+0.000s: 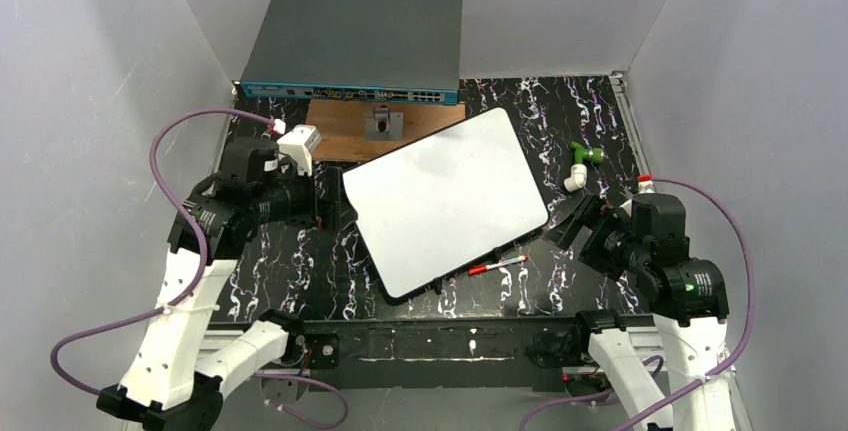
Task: Write a sentence on the whiteboard
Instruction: Pick up the whiteboard marker from the center of the board.
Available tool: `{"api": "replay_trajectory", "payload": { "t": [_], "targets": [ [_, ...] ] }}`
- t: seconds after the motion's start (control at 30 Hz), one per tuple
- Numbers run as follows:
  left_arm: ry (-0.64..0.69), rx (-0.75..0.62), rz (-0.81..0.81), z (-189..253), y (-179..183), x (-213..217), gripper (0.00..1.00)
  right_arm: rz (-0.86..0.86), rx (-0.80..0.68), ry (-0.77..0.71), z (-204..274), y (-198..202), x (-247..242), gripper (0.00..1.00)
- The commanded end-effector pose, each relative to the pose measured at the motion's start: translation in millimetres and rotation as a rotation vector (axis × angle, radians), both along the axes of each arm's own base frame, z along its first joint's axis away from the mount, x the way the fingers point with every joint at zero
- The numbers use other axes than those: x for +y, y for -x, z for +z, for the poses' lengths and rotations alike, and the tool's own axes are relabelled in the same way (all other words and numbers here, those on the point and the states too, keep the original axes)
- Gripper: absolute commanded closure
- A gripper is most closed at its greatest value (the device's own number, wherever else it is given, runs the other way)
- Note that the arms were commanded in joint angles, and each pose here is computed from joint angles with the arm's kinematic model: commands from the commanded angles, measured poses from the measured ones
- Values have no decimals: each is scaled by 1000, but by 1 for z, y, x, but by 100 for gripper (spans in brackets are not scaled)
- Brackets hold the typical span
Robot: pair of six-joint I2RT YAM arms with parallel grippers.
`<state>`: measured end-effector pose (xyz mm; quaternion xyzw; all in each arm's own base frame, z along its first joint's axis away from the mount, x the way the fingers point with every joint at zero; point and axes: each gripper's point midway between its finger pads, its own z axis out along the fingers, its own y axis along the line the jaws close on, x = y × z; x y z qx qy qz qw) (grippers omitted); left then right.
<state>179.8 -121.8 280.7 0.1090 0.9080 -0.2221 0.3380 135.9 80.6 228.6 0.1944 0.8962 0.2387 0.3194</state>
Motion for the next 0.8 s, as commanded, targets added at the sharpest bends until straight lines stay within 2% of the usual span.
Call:
{"api": "replay_trajectory", "payload": {
  "t": [0.0, 0.1, 0.13, 0.2, 0.3, 0.37, 0.47, 0.6, 0.67, 0.77],
  "targets": [
    [24, -25, -55, 17, 11, -6, 1, 53, 7, -10, -1, 4, 6, 2],
    [12, -17, -73, 17, 16, -6, 2, 42, 30, 24, -5, 7, 0, 2],
    [9, -6, -94, 15, 19, -9, 7, 46, 42, 34, -8, 7, -1, 2],
    [-8, 21, -139, 12, 25, -14, 10, 50, 95, 39, -17, 9, 0, 2],
    [-59, 39, -191, 7, 31, -23, 11, 75, 180, 9, -27, 9, 7, 3],
    [-84, 33, -215, 7, 34, -29, 10, 118, 183, -18, -30, 5, 15, 6],
    [-133, 24, -255, 6, 37, -42, 10, 172, 163, -2, -36, -1, 19, 7],
    [-193, 5, -324, 3, 43, -65, 11, 194, 229, 37, -47, -5, 19, 8],
    [-224, 1, -357, -2, 45, -78, 12, 169, 256, 38, -54, -11, 20, 8],
    [-245, -2, -405, -8, 50, -96, 13, 63, 375, 16, -69, -12, 19, 9]
  ]
}}
